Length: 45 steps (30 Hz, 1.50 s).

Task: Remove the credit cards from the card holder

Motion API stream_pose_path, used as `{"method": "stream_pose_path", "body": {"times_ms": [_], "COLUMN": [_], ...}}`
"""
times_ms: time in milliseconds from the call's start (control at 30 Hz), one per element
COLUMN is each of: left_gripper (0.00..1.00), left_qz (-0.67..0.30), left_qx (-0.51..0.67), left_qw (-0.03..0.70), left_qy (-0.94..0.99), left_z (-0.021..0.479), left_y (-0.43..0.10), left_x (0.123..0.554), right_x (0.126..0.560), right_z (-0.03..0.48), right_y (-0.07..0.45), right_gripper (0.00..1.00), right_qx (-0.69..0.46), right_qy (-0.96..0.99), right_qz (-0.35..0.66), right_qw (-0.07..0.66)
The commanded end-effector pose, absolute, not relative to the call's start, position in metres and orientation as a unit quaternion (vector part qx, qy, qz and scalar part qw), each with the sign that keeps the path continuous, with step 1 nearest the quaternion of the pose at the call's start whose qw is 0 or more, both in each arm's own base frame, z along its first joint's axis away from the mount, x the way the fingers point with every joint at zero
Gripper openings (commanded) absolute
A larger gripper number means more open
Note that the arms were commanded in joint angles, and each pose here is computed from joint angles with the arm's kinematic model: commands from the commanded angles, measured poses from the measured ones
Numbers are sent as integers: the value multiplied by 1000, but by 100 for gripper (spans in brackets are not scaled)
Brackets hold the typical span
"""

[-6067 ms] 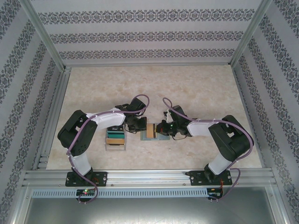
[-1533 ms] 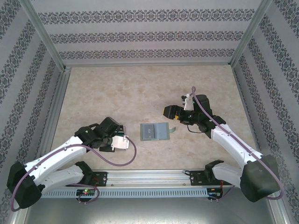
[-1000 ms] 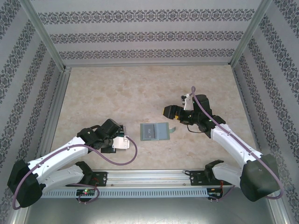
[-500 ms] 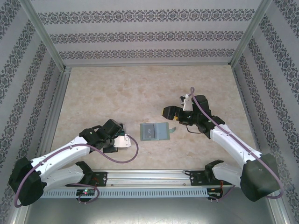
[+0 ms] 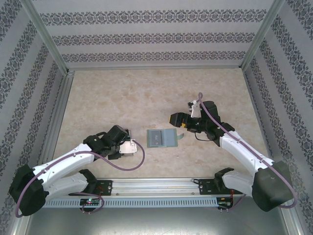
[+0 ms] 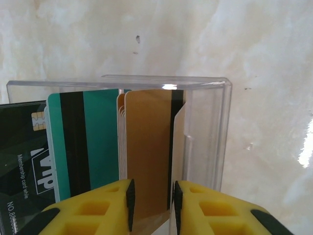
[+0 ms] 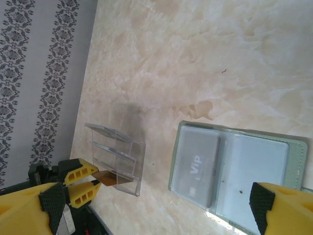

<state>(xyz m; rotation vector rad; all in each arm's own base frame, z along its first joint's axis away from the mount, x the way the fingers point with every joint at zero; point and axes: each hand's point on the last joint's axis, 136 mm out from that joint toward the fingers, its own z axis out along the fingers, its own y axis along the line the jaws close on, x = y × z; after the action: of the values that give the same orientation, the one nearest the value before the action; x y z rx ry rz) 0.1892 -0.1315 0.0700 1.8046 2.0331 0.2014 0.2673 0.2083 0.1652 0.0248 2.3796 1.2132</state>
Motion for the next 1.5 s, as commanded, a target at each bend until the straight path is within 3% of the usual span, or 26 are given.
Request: {"method": "stream_pose_path", "body": {"times_ms": [0,533,667,900,1000,1133,1267,1333,1467], "left_gripper": [31,46,70,94,95,93,82,71,64], "left_qz": [101,97,68,-60,-124,-203,-234,-245,-266], "left_qx": [632,608,572,437,363,261,157,125,66], "left_qw": [225,253,291,345,333,292,230,202,166], "left_qy": [735,746,764,829,861,898,932,940,947], "left_z": [72,92,124,191,208,213,192,174,145], "left_y": [-129,-131,-142,-184,-206,-235,-254,-263,-276], "left_x": [200,205,210,223,231,242,255,258,264], "right_x": [266,261,260,255,251,246,241,240,239], "right_z": [171,168,160,136,120,97,73,62,43], "right_y": [211,216,213,210,209,207,203,200,192], "right_gripper": [98,98,98,95,86,65,44,40,27], "right_qx": [1,-6,-2,-5,-10,-16,-25,-24,-21], "right_qy": [861,863,870,893,907,925,943,950,961], "right_qz": [446,446,434,393,364,325,280,260,222], "right_qw": [245,239,234,221,212,196,179,174,163]}}
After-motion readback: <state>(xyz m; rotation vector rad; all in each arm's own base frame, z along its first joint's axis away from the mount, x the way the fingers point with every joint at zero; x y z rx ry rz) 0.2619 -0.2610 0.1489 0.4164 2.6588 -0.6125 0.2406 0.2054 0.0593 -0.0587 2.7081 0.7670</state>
